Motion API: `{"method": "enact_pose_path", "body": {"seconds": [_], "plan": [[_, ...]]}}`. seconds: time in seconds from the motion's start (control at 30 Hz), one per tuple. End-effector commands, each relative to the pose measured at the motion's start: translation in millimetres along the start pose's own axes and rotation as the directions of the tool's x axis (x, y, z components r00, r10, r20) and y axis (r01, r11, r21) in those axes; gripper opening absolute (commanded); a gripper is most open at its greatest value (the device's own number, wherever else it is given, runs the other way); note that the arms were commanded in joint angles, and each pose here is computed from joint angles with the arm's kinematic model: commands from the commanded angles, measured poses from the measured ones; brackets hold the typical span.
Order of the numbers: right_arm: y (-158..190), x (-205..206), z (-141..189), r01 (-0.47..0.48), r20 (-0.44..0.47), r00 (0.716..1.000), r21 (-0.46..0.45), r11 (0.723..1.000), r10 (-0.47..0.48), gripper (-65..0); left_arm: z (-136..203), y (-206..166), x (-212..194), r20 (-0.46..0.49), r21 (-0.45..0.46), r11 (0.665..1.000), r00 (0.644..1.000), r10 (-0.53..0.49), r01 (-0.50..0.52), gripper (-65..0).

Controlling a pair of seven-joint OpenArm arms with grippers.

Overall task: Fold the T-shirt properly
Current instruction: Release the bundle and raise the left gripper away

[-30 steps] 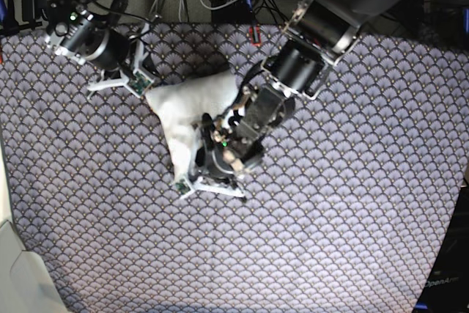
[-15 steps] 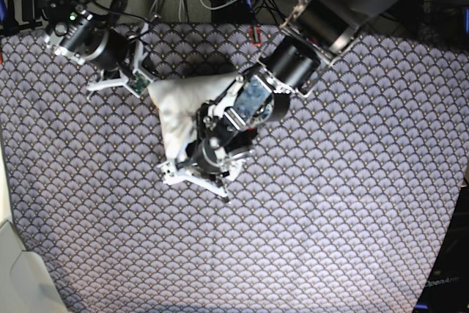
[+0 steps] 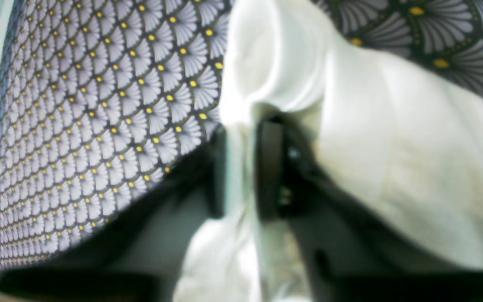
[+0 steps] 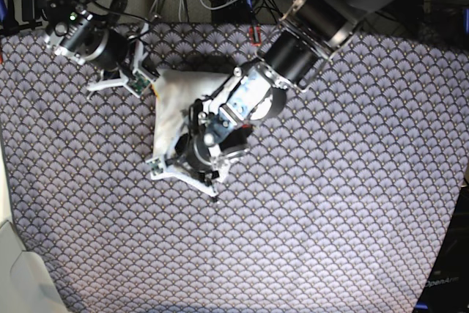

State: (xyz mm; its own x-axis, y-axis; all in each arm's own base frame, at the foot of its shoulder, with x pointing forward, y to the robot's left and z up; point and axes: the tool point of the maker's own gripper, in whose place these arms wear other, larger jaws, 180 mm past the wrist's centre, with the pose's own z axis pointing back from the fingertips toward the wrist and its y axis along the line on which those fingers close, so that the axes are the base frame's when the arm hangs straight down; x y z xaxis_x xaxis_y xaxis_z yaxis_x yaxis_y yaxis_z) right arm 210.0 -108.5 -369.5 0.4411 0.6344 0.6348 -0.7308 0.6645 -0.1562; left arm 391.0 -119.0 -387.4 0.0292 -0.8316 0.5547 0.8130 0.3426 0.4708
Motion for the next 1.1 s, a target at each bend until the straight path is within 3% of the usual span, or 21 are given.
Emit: {"method": "enact_pose_path", "body": {"seconds": [0.0,0.13,0.3,0.47,0.67,0.87,1.07], "plan": [[-4,8,3,-0.01,0.032,0.999,-0.008,1.0,0.01,-65.0,5,18,22,0.052,0.044,0.999,0.999,-0.017,0.015,-40.0],[-4,8,3,-0.01,0.032,0.999,-0.008,1.0,0.01,-65.0,4,18,14,0.013,0.072,0.995,0.997,-0.071,0.07,-18.1],[-5,9,3,-0.013,0.034,0.999,-0.011,1.0,0.013,-65.0,17,25,29,0.052,0.127,0.988,0.994,-0.097,0.09,-7.0],[-7,11,3,-0.013,0.04,0.999,-0.015,1.0,0.013,-65.0,57,62,51,0.173,0.247,0.969,0.985,-0.014,-0.03,-5.2],[-8,14,4,-0.016,0.05,0.999,-0.017,1.0,0.017,-65.0,112,104,45,0.276,0.383,0.904,0.957,0.085,-0.191,-5.2],[-18,32,7,-0.034,0.095,0.995,-0.047,0.998,0.038,-65.0,141,124,-32,0.205,0.48,0.831,0.957,0.206,-0.282,-5.3],[-38,60,6,-0.046,0.162,0.985,-0.095,0.994,0.061,-65.0,183,121,-127,0.095,0.583,0.74,0.933,0.348,-0.335,-5.3]]}}
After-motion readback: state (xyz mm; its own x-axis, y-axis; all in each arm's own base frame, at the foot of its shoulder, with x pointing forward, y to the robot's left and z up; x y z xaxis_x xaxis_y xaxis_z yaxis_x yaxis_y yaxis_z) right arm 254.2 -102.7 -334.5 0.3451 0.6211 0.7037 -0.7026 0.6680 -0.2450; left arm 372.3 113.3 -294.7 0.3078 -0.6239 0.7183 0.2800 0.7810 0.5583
